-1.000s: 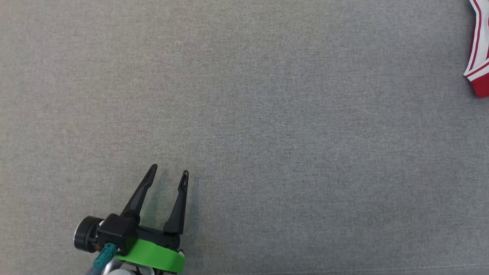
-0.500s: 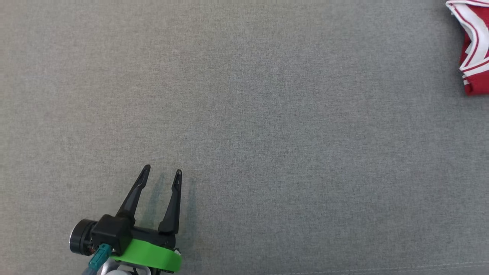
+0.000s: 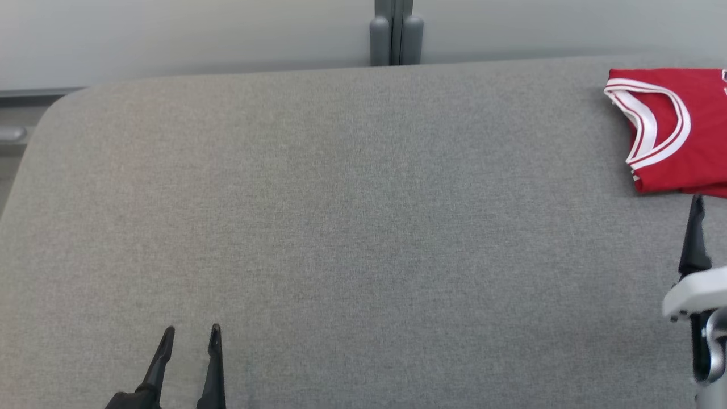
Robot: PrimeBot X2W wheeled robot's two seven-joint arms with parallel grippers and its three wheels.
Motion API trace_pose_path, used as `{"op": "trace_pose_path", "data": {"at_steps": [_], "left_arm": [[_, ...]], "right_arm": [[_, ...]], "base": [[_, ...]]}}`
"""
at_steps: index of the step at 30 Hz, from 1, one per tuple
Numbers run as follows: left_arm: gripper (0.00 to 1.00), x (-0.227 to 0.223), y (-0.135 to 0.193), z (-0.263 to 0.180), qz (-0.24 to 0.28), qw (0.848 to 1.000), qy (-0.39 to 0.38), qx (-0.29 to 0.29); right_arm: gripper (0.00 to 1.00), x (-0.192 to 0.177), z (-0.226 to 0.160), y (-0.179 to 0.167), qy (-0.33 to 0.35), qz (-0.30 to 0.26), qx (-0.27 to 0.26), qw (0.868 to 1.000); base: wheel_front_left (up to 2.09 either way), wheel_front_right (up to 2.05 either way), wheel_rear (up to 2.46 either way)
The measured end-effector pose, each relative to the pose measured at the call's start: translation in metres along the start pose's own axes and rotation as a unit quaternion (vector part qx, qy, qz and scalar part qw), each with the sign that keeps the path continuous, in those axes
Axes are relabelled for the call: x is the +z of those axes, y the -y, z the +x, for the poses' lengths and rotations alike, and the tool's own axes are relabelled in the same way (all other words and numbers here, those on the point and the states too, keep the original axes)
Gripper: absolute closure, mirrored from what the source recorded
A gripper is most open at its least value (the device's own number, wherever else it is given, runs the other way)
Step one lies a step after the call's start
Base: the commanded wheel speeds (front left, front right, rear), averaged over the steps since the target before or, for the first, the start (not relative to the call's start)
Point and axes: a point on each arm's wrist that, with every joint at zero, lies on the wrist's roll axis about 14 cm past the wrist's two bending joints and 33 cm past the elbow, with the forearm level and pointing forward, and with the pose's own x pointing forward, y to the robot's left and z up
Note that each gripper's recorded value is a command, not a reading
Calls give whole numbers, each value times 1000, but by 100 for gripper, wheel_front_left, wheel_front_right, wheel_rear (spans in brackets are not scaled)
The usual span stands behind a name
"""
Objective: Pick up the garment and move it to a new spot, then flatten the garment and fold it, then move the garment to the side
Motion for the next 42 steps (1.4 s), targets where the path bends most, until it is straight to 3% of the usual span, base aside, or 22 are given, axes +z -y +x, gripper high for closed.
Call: {"op": "trace_pose_path", "data": {"at_steps": [9, 20, 21, 27, 42], "left_arm": [[0, 21, -17, -28, 4, 999, 43, 27], [0, 10, -15, -37, -22, 999, 33, 26], [100, 8, -14, -37, -25, 999, 31, 26], [100, -11, -15, -43, -43, 999, 0, 32], [100, -4, -23, -29, -171, 984, 4, 55]], "right_arm": [[0, -21, -79, -49, -15, 12, 72, 997], [0, -15, -93, -87, -8, 35, 123, 992], [100, -17, -93, -89, -10, 36, 126, 991], [100, -37, -101, -90, -49, 51, 120, 990], [100, -36, -95, -81, -69, 198, 80, 974]], "base": [[0, 0, 0], [0, 0, 0], [0, 0, 0], [0, 0, 0], [0, 0, 0]]}}
